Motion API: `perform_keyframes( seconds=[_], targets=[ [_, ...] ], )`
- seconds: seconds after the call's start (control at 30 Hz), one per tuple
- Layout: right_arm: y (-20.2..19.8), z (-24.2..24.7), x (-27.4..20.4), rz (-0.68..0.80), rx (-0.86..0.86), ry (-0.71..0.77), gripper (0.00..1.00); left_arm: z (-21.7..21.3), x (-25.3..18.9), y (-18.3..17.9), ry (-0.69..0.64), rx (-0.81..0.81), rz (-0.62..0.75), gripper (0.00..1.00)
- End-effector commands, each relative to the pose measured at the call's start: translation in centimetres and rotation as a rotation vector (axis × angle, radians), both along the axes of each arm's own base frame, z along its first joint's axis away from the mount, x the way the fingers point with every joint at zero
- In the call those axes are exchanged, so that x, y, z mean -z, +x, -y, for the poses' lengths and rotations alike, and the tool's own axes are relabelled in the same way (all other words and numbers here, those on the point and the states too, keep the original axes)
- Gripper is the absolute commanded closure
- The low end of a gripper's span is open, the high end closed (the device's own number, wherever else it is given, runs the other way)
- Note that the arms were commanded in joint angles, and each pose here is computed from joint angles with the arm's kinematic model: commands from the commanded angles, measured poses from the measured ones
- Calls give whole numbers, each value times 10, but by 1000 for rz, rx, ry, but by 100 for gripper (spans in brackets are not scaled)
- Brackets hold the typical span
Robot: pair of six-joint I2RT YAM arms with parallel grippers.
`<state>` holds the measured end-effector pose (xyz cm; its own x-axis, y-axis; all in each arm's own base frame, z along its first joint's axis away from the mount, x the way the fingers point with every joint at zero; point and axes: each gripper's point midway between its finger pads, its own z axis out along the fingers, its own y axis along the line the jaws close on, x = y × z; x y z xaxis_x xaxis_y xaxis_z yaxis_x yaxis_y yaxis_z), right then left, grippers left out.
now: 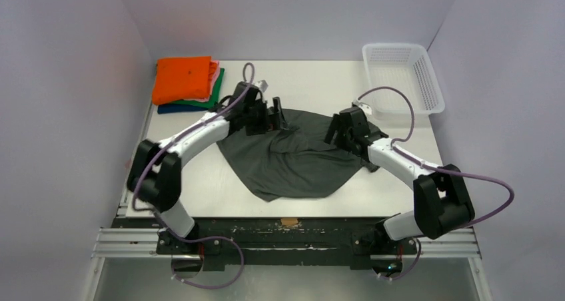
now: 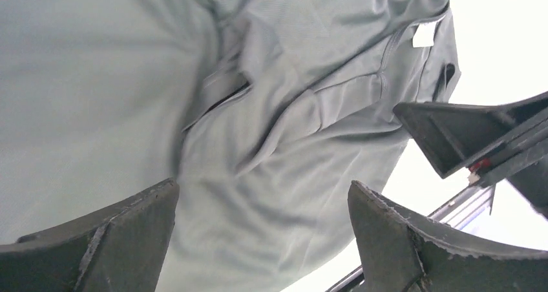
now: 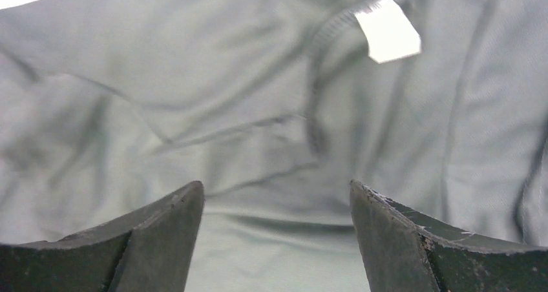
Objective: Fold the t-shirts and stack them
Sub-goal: Flatten out the tshirt
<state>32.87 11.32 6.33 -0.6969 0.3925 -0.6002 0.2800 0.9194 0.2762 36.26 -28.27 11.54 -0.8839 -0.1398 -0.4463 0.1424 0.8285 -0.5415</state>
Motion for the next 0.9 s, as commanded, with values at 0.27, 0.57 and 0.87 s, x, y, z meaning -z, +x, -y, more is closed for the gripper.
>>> perform_keyframes(
  seconds=[0.27,0.57,0.87],
  targets=[
    [37,-198,-42,117,-470,-183,30,-205,43,-18,145,-578,-98,1],
    [36,-244,7,32,-556,-258,41,-217,70,0,102,-594,-179,22],
    [35,-224,14,24,-503,-329,54,-214,68,10,96,-589,-199,29]
  ],
)
